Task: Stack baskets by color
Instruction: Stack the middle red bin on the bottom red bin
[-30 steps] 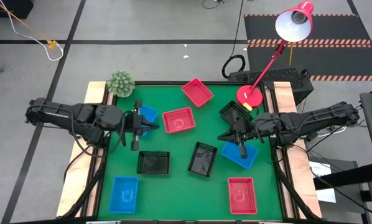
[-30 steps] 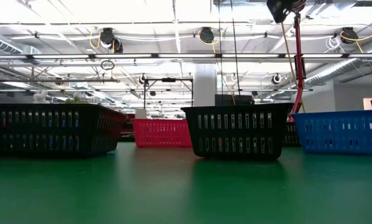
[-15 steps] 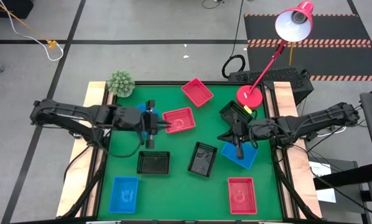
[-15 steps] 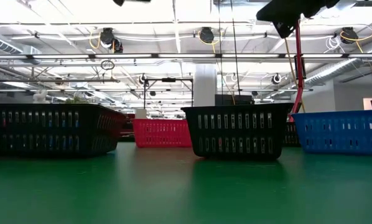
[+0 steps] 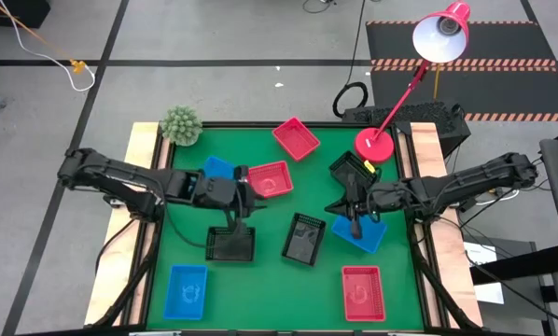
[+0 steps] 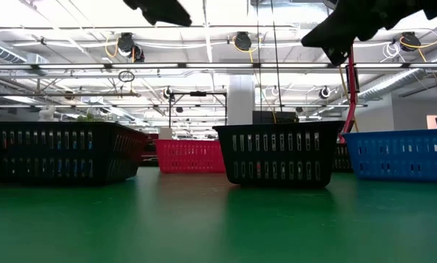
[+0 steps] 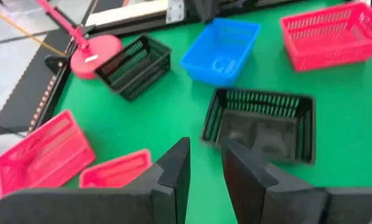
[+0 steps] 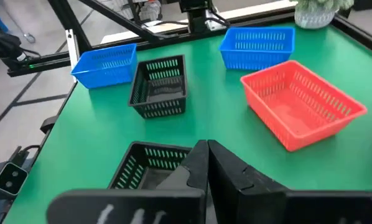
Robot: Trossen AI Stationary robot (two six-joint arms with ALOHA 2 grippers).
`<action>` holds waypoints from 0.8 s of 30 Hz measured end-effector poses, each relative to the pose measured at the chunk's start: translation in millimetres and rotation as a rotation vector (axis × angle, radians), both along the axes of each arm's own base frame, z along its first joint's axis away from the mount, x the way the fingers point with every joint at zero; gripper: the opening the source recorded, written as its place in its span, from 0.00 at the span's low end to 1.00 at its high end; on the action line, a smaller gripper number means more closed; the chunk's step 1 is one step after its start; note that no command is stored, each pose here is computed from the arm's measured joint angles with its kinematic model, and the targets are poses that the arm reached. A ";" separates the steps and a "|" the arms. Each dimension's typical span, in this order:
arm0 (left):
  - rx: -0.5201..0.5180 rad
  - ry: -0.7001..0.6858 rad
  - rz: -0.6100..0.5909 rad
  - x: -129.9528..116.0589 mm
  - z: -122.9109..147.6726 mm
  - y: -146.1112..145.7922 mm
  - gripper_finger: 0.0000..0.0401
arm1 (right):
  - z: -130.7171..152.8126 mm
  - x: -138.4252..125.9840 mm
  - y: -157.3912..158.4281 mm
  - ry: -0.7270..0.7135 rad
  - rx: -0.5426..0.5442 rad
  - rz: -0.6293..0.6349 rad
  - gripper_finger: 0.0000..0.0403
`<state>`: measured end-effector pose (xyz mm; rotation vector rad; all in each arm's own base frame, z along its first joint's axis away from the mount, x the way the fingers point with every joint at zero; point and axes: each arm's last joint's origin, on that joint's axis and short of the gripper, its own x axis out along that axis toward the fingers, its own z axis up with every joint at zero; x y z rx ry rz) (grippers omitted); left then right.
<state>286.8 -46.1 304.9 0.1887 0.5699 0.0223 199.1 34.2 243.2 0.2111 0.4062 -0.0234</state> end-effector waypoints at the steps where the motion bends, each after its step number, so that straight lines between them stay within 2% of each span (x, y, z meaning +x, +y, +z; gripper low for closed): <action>1: 0.001 0.009 -0.007 2.8 -3.5 -2.7 0.24 | -0.8 -0.2 0.0 0.002 0.005 -0.002 0.00; 4: -0.016 0.036 -0.003 10.4 -12.0 -6.9 0.24 | -1.3 -0.3 -0.1 0.004 0.014 -0.006 0.00; 9: -0.037 0.017 0.034 21.2 -6.9 -2.6 0.24 | -1.1 -0.3 -0.1 0.002 0.006 -0.003 0.00; 17: -0.025 0.095 0.069 17.5 -13.4 2.6 0.25 | -1.0 -0.2 -0.2 0.002 -0.020 0.008 0.00; 24: 0.004 0.122 0.108 20.1 -20.1 3.2 0.39 | -1.0 -0.2 -0.2 0.001 -0.012 0.003 0.00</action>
